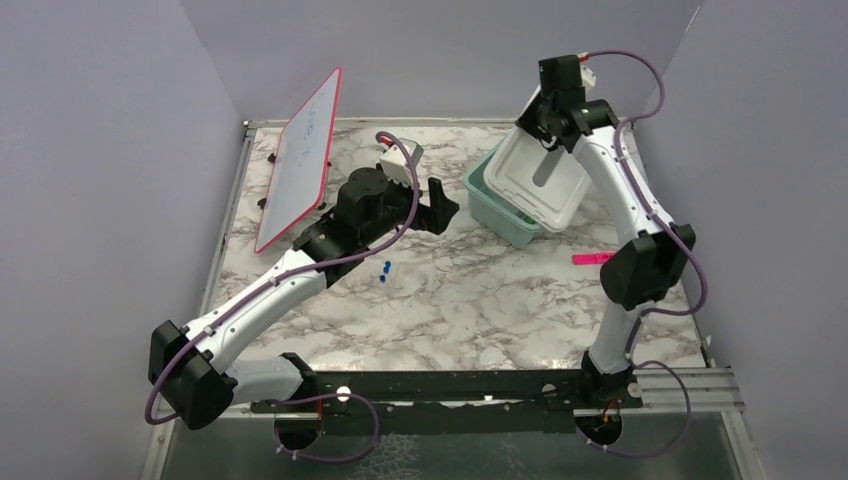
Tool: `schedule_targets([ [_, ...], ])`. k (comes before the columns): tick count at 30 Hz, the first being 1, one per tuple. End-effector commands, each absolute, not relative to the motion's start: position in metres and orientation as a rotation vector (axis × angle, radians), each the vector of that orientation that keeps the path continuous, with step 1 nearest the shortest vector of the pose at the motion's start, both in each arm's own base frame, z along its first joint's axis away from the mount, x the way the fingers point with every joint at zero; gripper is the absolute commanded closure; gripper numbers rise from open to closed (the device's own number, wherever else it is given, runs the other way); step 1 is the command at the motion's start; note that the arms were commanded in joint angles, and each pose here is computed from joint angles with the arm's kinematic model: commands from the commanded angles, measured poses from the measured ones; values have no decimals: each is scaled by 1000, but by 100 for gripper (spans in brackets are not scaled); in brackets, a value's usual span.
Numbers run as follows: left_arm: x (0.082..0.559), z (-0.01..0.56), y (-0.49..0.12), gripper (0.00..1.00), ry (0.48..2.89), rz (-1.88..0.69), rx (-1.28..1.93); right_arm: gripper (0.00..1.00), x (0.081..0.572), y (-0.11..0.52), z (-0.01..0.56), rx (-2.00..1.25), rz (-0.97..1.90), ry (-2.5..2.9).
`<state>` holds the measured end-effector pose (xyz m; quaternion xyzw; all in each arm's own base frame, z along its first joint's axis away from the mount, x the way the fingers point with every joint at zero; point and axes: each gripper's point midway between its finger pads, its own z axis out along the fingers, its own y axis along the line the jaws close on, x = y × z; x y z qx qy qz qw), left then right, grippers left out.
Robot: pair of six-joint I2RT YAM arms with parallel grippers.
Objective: Organize the chemistry lab equipment
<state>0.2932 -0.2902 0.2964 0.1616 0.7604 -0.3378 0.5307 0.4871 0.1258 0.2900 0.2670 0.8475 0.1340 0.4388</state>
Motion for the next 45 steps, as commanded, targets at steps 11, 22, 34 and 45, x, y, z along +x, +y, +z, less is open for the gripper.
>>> schedule_targets([
  [11, 307, 314, -275, 10, 1762, -655, 398, 95, 549, 157, 219, 787, 205, 2125],
  [22, 320, 316, -290, 10, 1773, -652, 423, 51, 551, 178, 259, 593, 364, 2065],
  [34, 349, 316, -330, 1, 1730, -690, 513, 46, 514, 63, 306, 511, 130, 1992],
  [45, 399, 271, -368, 2, 1869, -614, 547, 46, 453, -3, 226, 618, 98, 2184],
])
